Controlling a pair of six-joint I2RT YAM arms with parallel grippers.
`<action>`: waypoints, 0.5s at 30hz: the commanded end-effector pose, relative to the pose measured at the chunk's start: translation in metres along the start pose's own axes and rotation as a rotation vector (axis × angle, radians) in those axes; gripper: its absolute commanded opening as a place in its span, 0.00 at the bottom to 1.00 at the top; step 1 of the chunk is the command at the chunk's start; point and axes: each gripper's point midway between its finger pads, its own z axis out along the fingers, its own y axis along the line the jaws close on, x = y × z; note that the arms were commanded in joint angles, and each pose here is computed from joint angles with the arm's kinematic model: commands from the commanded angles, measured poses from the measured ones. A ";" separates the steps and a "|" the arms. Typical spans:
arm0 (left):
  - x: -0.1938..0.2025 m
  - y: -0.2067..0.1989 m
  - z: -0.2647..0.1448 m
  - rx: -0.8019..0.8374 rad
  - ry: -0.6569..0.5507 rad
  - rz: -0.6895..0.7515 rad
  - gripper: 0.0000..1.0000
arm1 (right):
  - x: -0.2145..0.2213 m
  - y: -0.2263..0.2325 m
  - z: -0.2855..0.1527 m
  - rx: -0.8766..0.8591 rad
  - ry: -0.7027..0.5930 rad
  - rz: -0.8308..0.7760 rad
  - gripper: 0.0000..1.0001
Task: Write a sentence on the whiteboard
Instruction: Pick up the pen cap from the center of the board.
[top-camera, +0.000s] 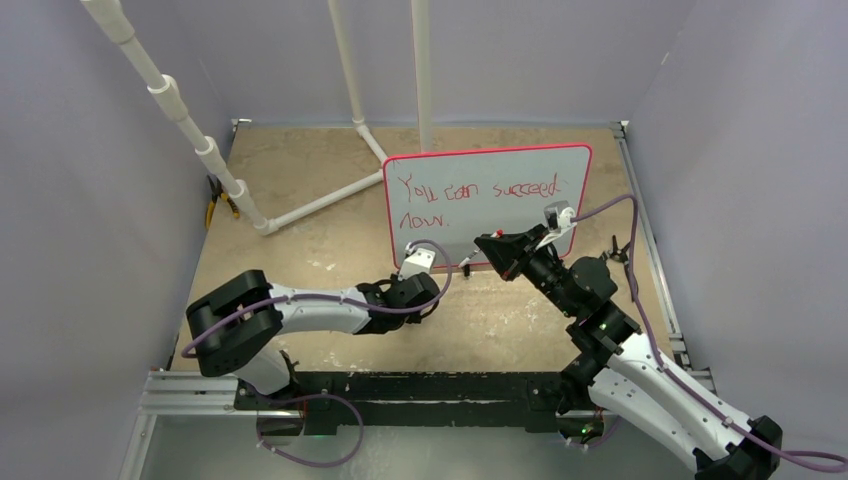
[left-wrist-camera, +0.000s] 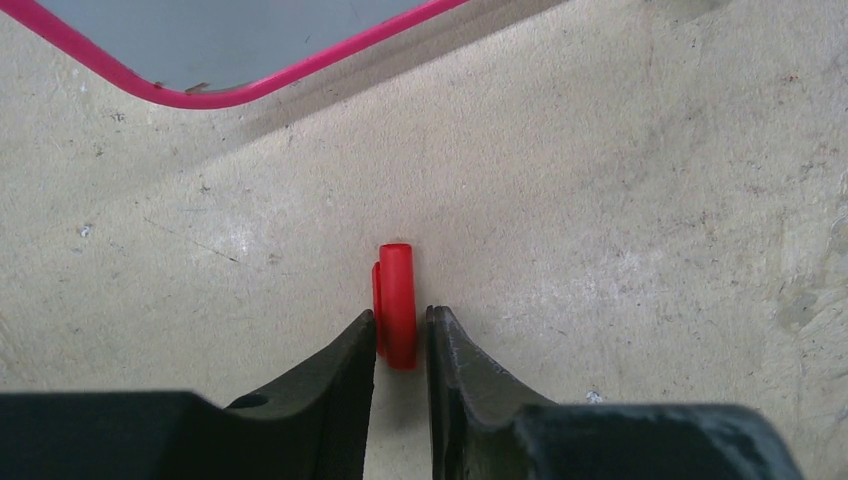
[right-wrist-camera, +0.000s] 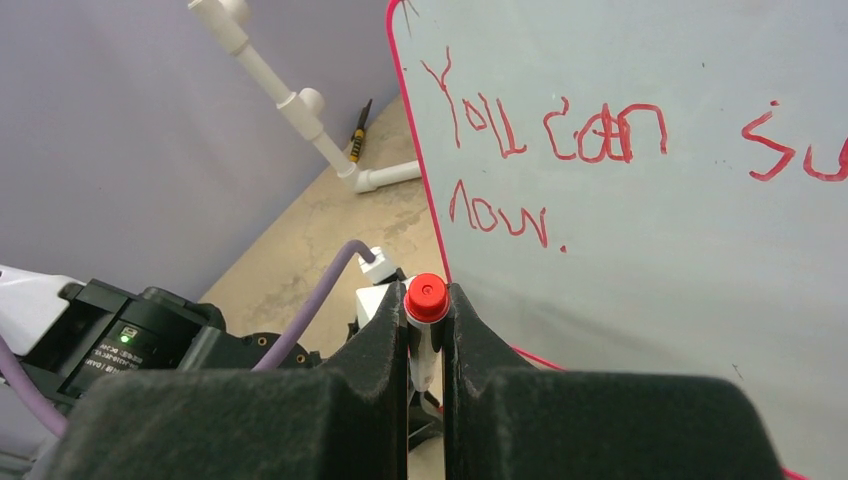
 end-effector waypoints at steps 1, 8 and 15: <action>0.021 0.014 0.004 -0.063 0.071 0.092 0.20 | -0.015 0.002 0.001 0.008 -0.047 0.008 0.00; 0.030 0.021 0.003 -0.076 0.077 0.112 0.00 | -0.017 -0.010 -0.001 0.079 -0.052 0.004 0.00; 0.006 0.007 -0.008 0.047 -0.063 0.063 0.00 | -0.017 -0.027 -0.001 0.186 -0.048 0.023 0.00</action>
